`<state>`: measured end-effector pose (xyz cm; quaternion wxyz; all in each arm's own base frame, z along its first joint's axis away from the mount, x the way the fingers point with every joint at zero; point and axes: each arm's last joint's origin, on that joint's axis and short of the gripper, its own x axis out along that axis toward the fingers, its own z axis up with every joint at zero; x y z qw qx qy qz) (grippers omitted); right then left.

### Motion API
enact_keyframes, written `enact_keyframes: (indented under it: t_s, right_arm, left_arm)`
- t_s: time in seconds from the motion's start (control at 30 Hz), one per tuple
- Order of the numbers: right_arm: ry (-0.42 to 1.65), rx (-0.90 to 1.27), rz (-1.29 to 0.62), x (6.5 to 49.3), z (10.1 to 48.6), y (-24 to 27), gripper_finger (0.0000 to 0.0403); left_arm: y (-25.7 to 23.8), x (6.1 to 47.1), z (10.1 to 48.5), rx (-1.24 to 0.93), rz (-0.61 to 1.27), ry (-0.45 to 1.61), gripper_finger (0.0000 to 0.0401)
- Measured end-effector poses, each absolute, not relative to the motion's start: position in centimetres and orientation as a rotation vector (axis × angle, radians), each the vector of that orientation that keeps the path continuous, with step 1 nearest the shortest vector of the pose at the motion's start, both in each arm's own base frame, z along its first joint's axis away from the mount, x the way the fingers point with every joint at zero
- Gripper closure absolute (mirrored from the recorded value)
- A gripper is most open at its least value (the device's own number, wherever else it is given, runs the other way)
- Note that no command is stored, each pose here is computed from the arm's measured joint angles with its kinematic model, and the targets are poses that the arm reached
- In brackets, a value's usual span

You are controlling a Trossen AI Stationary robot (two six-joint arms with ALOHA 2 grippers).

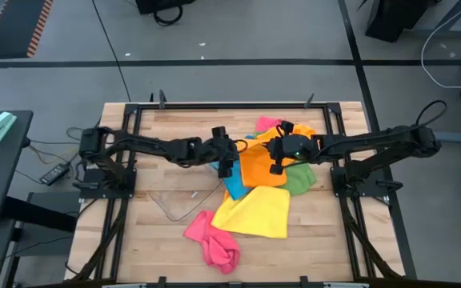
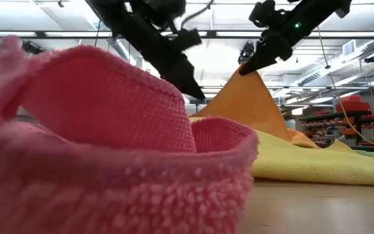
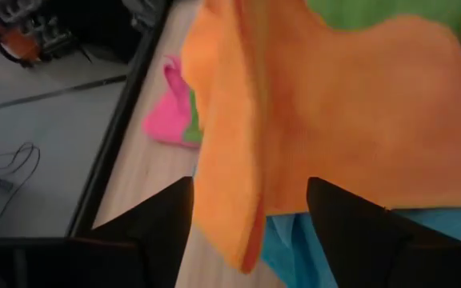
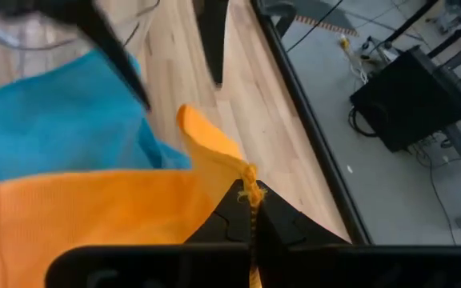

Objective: Fold microfiber towels
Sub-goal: Fold the left orange microfiber cloth

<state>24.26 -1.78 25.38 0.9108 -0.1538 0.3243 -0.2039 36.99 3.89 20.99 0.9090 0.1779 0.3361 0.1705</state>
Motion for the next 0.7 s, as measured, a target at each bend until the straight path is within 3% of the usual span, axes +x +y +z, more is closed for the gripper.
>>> enact_keyframes:
  t_s: [0.23, 0.7]
  right_arm:
    - [0.639, -0.281, -0.444, 23.9, 25.8, -1.8, 0.0397]
    - [0.586, -0.223, -0.465, 22.8, 27.0, -1.5, 0.0396]
  left_arm:
    - [4.2, 38.1, 20.0, 0.402, 0.371, 0.760, 0.0133]
    - [4.7, 38.1, 20.1, 0.407, 0.414, 0.789, 0.0176]
